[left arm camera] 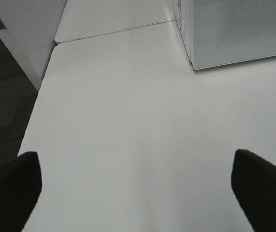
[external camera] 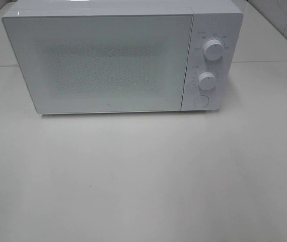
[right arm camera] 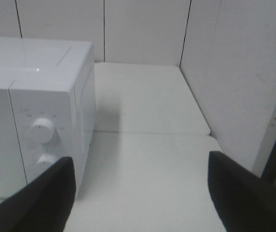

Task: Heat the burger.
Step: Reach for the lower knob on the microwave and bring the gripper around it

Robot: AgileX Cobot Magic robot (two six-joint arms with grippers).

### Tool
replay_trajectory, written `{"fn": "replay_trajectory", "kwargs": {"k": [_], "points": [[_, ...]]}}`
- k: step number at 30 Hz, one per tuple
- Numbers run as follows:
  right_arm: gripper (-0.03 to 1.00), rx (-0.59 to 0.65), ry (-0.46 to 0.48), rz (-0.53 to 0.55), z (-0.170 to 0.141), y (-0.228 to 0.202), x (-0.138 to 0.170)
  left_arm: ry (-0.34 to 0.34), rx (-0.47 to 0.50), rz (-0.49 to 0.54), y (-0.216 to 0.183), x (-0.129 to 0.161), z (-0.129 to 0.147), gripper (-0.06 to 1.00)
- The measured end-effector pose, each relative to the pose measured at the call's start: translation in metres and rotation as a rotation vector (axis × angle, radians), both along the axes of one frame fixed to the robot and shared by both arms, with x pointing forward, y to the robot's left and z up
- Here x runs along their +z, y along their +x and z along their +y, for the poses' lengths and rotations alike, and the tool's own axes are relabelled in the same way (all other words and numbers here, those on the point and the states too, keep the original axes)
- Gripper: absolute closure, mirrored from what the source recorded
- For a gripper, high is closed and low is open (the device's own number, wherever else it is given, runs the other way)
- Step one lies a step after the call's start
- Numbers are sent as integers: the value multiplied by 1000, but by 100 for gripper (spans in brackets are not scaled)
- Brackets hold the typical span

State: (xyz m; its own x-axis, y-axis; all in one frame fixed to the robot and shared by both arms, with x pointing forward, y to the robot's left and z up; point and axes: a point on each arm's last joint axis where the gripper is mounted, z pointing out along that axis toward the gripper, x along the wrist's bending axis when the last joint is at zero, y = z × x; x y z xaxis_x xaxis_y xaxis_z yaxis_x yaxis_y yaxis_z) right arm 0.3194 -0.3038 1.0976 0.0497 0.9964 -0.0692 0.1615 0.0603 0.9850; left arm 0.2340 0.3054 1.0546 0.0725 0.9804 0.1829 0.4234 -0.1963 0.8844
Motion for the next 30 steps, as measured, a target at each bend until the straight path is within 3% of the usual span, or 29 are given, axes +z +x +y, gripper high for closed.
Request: {"fn": "replay_trajectory", "kwargs": {"k": [9, 22, 30], "points": [[21, 47, -7, -169, 3, 52, -32, 0, 0, 0, 0, 0, 0, -4], [21, 72, -17, -169, 4, 93, -61, 0, 0, 0, 0, 0, 0, -4], [21, 87, -20, -231, 5, 104, -86, 0, 0, 0, 0, 0, 0, -4]]}}
